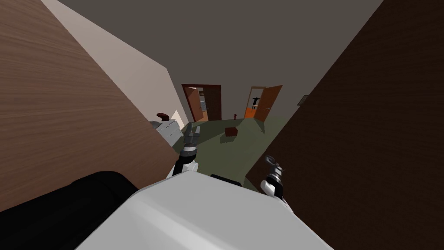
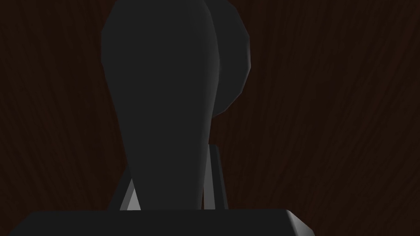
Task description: Push the door open
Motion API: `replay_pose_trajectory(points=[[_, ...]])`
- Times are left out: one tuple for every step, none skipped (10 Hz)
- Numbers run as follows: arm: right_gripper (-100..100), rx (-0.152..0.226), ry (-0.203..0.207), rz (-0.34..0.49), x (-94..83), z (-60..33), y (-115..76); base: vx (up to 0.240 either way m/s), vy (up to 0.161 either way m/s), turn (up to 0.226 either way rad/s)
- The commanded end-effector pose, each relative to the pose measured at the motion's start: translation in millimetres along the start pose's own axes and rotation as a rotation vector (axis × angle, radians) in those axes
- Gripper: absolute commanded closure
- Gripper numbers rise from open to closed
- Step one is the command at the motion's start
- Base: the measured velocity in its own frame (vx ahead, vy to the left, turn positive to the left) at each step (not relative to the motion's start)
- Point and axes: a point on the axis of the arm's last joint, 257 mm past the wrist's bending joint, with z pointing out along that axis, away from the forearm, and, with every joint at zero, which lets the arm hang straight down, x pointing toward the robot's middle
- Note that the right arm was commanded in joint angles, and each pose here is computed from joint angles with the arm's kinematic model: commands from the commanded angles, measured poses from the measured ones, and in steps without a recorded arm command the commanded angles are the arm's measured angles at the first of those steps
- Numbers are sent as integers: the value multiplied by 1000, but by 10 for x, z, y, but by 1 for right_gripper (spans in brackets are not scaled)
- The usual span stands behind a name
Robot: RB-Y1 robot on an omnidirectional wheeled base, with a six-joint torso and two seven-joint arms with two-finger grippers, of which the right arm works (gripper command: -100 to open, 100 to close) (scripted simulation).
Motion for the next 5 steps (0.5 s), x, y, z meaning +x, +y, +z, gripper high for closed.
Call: replay_pose_trajectory(points=[[100, -8, -18, 2, -69, 35, 35, 171, 43, -57], [100, -8, -28, 3, -109, 37, 35, 146, 45, -42], [100, -3, -30, -3, -141, 16, 13, 57, 10, -43], [100, -5, -59, -3, -271, 21, 22, 128, -21, -41], [100, -5, -73, -3, -326, 21, 24, 191, -50, -37]])
